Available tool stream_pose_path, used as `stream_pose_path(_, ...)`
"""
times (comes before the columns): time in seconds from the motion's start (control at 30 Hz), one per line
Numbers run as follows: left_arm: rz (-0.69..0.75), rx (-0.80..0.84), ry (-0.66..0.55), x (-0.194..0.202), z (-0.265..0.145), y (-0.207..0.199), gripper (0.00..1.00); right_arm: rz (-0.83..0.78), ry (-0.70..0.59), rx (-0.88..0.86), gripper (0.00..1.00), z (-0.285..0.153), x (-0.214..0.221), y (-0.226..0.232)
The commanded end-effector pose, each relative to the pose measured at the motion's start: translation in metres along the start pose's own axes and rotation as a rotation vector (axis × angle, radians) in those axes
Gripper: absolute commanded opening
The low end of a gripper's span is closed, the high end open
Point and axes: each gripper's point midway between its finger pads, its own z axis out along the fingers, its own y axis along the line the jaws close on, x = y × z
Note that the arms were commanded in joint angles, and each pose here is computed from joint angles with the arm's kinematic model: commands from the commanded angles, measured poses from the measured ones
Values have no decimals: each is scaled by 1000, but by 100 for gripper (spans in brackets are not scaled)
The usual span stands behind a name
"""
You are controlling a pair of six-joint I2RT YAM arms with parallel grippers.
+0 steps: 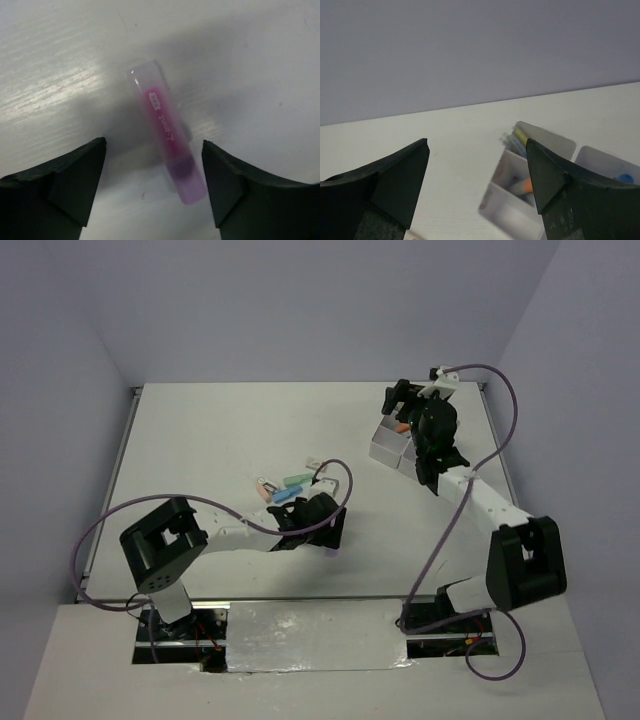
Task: Sort the stationery into containers
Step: Pick up the stationery from the center of the board.
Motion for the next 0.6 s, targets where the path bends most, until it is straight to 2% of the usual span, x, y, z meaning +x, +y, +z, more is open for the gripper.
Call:
stream_pose_path(0.0,33,-96,88,25,11,11,84,101,91,-62,85,-30,-5,30)
stream_pose_path(0.07,69,-146,100,33,15,13,78,127,147,-67,85,-47,6,34)
stream_pose_path(0.17,87,-149,134,44,17,11,52,150,212,-102,85,-68,17,42)
stream_pose_path(0.2,88,-148,140,46,16,11,39,158,246,-117,85,-74,23,44)
stream_pose_path(0.3,89,-156,135,50,10,10,19,191,297,-159,87,-95,34,48)
stream_pose_path(0.4,104,-184,119,48,5,14,4,229,341,-201,92,-106,45,53)
stream_pose_path(0.5,102,-170,81,41,-1,13,0,314,406,-265,99,-121,68,63)
stream_pose_path(0.57,90,-136,33,33,-8,10,0,358,487,-270,100,-133,99,63)
